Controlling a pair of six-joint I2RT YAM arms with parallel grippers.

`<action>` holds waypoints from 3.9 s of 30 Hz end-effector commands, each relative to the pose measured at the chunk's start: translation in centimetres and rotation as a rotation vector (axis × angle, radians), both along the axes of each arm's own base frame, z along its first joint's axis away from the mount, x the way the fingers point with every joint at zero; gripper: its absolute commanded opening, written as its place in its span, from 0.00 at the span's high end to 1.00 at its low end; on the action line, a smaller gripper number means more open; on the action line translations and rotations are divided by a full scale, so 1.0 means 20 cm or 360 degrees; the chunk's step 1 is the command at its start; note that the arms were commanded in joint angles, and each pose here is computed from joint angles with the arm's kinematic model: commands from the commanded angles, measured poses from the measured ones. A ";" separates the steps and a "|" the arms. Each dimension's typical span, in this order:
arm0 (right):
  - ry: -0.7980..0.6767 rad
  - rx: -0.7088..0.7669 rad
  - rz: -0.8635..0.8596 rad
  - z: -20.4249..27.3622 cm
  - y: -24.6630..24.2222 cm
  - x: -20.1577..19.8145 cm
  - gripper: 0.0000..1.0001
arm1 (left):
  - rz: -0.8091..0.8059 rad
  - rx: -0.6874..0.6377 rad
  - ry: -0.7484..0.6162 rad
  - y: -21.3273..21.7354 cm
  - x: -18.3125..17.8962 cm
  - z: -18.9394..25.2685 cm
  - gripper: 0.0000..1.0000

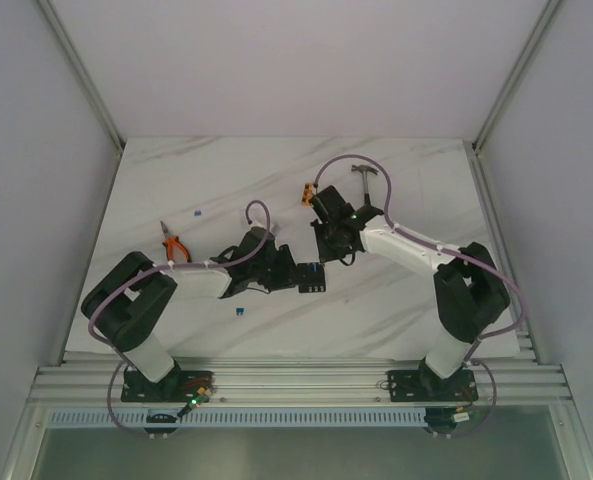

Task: Snap on the fuse box
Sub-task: Install the fuse at the fuse box base.

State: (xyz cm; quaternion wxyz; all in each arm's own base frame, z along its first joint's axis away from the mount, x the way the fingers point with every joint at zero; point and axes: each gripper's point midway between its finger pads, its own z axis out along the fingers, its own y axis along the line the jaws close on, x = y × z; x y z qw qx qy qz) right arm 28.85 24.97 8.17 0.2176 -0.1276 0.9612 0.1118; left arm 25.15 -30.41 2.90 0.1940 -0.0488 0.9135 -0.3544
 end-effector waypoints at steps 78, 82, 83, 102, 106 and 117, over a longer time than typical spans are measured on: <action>0.0027 -0.0210 -0.0143 -0.17 0.03 0.07 1.00 | 0.0255 -0.0059 -0.0066 0.19 0.06 0.08 0.00; 0.0028 -0.0219 -0.0143 -0.19 0.03 0.07 1.00 | 0.0254 -0.0062 -0.0065 0.19 0.06 0.08 0.00; 0.0028 -0.0218 -0.0142 -0.19 0.03 0.07 1.00 | 0.0253 -0.0061 -0.0065 0.19 0.06 0.08 0.00; 0.0016 -0.0314 -0.0079 -0.26 -0.01 0.02 1.00 | 0.0255 -0.0059 -0.0057 0.19 0.06 0.07 0.00; -0.0045 -0.0290 -0.0076 -0.22 0.00 0.03 1.00 | 0.0254 -0.0060 -0.0056 0.19 0.06 0.07 0.00; -0.0095 -0.0233 -0.0088 -0.16 0.00 0.02 0.84 | 0.0256 -0.0076 -0.0064 0.18 0.06 0.09 0.00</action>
